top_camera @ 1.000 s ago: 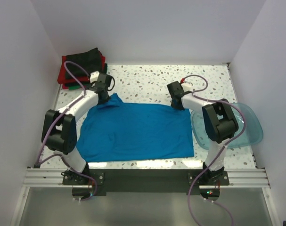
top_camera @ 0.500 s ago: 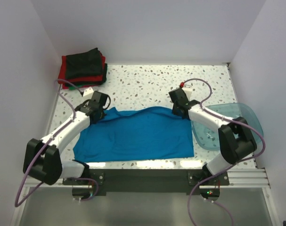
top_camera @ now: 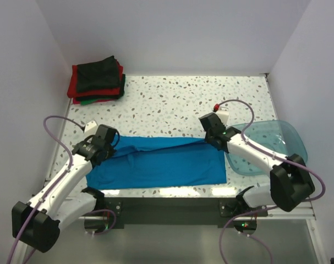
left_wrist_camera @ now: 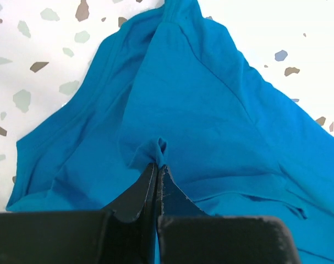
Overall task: Fold and stack the t-shirts
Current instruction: Fold the tshirt
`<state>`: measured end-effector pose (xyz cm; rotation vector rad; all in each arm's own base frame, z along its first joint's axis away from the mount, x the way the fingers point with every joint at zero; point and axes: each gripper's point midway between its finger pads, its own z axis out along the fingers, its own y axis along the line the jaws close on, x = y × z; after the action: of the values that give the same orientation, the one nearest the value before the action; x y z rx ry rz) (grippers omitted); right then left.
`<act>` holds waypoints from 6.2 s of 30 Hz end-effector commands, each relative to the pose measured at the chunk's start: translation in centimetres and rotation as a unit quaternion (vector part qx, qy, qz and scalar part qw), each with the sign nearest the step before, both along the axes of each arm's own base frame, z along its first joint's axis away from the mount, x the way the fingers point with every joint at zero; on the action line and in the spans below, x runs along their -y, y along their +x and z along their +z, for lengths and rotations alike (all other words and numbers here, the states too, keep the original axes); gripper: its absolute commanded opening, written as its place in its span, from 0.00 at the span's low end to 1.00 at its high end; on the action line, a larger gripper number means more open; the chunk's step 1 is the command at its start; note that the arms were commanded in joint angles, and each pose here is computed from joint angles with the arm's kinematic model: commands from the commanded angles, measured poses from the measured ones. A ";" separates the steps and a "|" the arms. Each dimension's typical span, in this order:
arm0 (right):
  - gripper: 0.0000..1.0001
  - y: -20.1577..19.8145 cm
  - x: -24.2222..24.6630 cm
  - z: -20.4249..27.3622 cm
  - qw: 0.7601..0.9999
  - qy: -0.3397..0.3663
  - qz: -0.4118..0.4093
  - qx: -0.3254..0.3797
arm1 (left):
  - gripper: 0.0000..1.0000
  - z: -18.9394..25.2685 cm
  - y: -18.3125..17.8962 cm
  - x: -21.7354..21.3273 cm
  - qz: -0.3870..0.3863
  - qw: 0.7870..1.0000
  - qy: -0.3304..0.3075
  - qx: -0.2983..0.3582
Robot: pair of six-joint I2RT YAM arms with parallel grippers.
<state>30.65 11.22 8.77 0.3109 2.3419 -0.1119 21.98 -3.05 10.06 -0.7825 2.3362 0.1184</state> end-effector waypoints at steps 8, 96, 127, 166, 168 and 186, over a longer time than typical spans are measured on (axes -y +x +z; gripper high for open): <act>0.00 -2.1 1.7 1.5 1.000 0.006 -0.018 0.016 | 0.00 0.5 -3.8 -1.0 0.073 0.997 -0.027 -0.026; 0.99 -19.0 -9.3 -9.7 0.922 0.150 0.246 -0.258 | 1.00 -11.9 20.9 17.6 -0.181 0.968 -0.148 -0.095; 0.99 -18.6 -17.7 3.0 0.916 0.191 0.329 -0.127 | 1.00 -11.0 39.1 26.1 -0.166 0.956 -0.226 0.084; 0.84 -20.2 -13.5 -4.8 0.928 0.246 0.228 -0.165 | 0.90 -8.2 -10.1 14.6 -0.234 0.914 -0.310 -0.116; 0.80 -20.4 -13.1 -5.4 0.929 0.248 0.214 -0.171 | 0.83 -8.7 -10.9 14.9 -0.236 0.912 -0.309 -0.131; 0.41 -20.3 -11.5 -7.5 0.943 0.232 0.161 -0.178 | 0.00 -10.8 -11.2 15.3 -0.236 0.922 -0.262 -0.161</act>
<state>9.95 23.41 2.13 0.0830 2.7293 0.6558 11.24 -19.50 1.01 -0.4276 2.8113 -0.7743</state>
